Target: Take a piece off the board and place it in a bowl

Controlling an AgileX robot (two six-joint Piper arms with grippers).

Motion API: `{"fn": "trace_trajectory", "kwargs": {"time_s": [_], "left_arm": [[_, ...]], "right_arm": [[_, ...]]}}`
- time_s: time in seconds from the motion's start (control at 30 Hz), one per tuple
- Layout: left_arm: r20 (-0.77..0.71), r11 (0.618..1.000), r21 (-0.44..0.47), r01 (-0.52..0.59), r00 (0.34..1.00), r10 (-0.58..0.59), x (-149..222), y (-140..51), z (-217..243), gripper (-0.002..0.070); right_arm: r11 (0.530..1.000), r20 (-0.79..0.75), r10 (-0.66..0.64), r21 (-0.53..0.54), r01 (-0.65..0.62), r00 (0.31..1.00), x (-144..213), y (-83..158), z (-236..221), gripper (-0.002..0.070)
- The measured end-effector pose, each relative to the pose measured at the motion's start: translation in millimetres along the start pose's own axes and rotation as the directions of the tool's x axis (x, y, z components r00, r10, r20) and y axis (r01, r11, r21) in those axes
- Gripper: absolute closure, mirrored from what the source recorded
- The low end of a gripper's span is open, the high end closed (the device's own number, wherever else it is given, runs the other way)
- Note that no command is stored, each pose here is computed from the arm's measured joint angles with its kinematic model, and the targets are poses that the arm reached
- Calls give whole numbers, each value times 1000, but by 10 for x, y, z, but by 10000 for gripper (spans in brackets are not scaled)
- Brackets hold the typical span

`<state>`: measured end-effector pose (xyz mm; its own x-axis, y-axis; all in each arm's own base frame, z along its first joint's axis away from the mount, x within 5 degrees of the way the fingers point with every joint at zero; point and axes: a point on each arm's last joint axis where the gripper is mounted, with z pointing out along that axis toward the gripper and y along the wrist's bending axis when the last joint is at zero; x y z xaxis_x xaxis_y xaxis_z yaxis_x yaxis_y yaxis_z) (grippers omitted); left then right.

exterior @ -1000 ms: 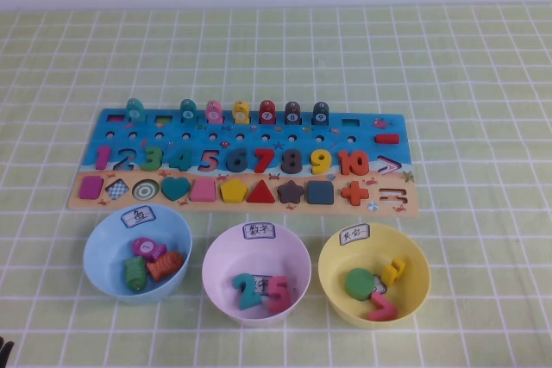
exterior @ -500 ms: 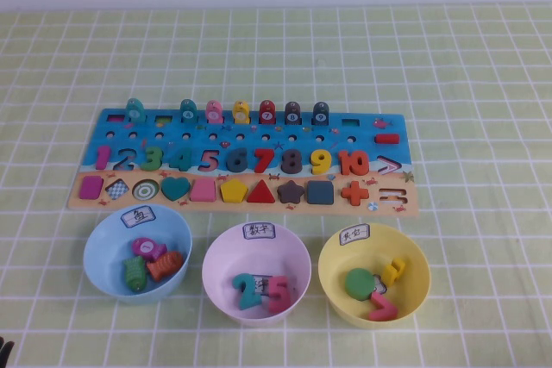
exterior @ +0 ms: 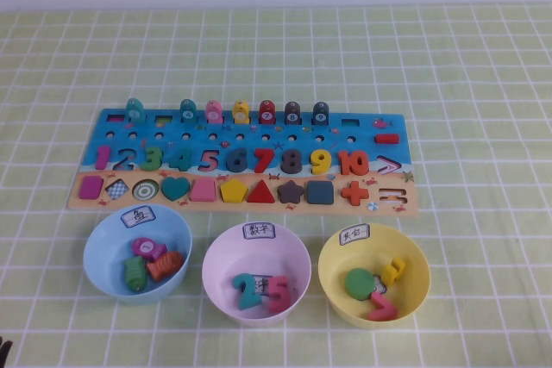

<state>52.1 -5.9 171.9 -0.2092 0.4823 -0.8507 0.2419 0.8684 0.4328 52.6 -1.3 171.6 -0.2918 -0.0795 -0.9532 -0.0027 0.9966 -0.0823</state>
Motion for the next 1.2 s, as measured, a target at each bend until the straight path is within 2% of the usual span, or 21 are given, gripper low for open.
{"fn": "trace_trajectory", "kwargs": {"time_s": [0.57,0.8,0.83,0.9,0.93,0.97,1.0,1.03,1.1,1.13,1.17,1.2], "left_arm": [[3,1000,-6,-11,1000,11,-2,5,0,683],[58,1000,-29,-1,998,2,-53,26,-2,682],[84,999,-30,38,996,-36,-75,30,-4,682],[150,982,-13,186,972,-182,-128,35,-8,682],[187,955,9,298,937,-294,-161,41,-14,682],[216,899,46,435,875,-434,-191,46,-20,682],[227,811,95,577,781,-582,-215,49,-26,683],[222,636,168,753,600,-768,-243,58,-34,683],[188,362,251,898,322,-928,-270,78,-44,683],[154,157,299,941,115,-981,-285,98,-51,682],[141,30,327,944,-17,-990,-295,124,-57,683],[147,-38,346,937,-94,-985,-302,152,-64,682]], "right_arm": [[1000,0,0,0,0,1000,0,0,0,694],[1000,0,0,0,0,1000,0,0,0,694],[1000,0,0,0,0,1000,0,0,0,694],[1000,0,0,0,0,1000,0,0,0,694],[1000,0,0,0,0,1000,0,0,0,694],[1000,0,0,0,0,1000,0,0,0,694],[1000,0,0,0,0,1000,0,0,0,694],[1000,0,0,0,0,1000,0,0,0,694],[1000,0,0,0,0,1000,0,0,0,694],[1000,0,0,0,0,1000,0,0,0,694],[1000,0,0,0,0,1000,0,0,0,694],[1000,0,0,0,0,1000,0,0,0,694]]}}
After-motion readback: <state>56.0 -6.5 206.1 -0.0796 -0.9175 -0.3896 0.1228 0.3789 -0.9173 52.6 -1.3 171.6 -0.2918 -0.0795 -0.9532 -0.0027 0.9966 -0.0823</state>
